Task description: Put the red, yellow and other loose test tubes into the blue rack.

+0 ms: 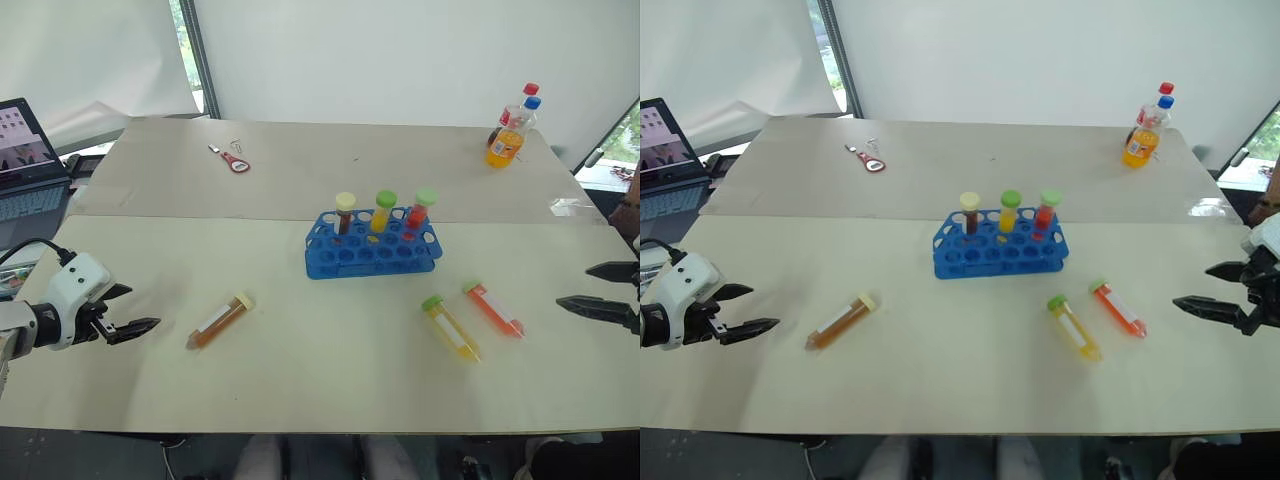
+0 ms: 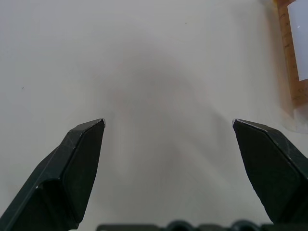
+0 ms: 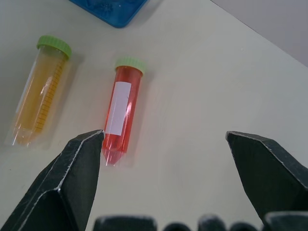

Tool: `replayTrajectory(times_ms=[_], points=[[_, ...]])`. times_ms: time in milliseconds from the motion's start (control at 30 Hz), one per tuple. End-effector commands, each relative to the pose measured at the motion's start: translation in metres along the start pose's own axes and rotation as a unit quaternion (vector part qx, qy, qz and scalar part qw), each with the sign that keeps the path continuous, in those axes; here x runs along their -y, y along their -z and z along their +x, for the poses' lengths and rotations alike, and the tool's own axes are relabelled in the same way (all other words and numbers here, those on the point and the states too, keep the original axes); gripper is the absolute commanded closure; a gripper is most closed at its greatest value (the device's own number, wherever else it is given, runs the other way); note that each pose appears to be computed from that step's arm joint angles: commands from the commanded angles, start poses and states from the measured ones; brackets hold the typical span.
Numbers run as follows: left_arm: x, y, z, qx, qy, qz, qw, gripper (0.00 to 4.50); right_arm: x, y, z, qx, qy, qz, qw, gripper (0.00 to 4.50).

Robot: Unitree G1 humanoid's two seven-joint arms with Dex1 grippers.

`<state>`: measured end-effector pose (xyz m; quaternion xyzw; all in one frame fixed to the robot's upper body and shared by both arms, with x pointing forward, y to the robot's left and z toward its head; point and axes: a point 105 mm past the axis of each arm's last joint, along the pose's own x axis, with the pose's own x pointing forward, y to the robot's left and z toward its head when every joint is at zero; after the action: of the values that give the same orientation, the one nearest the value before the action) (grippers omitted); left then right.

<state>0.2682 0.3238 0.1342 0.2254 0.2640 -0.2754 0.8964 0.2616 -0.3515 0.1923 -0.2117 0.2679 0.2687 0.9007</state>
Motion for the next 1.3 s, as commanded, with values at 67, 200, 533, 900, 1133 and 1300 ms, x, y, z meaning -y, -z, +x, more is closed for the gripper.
replayTrajectory(times_ms=[67,200,533,900,1133,1300], points=[[-0.012,-0.006,-0.005,0.015,-0.029,0.013,0.999,0.00,0.004,-0.011,0.000,0.026,0.013,-0.014,0.999,0.01],[-0.017,-0.009,-0.007,0.038,-0.040,0.015,0.998,0.00,0.005,-0.011,0.003,0.036,0.018,-0.010,0.999,0.01],[0.059,-0.089,0.013,0.133,0.125,0.093,0.979,0.00,-0.002,-0.033,0.015,0.049,-0.013,0.013,0.999,0.01],[0.156,-0.152,0.027,0.226,0.311,0.195,0.902,0.00,-0.020,-0.028,0.065,-0.097,-0.034,0.052,0.993,0.01],[0.179,-0.167,0.040,0.255,0.351,0.241,0.868,0.00,-0.018,-0.019,0.096,-0.164,-0.023,0.041,0.985,0.01],[0.189,-0.172,0.051,0.268,0.360,0.260,0.855,0.00,-0.013,-0.009,0.106,-0.204,-0.030,0.031,0.978,0.01]])
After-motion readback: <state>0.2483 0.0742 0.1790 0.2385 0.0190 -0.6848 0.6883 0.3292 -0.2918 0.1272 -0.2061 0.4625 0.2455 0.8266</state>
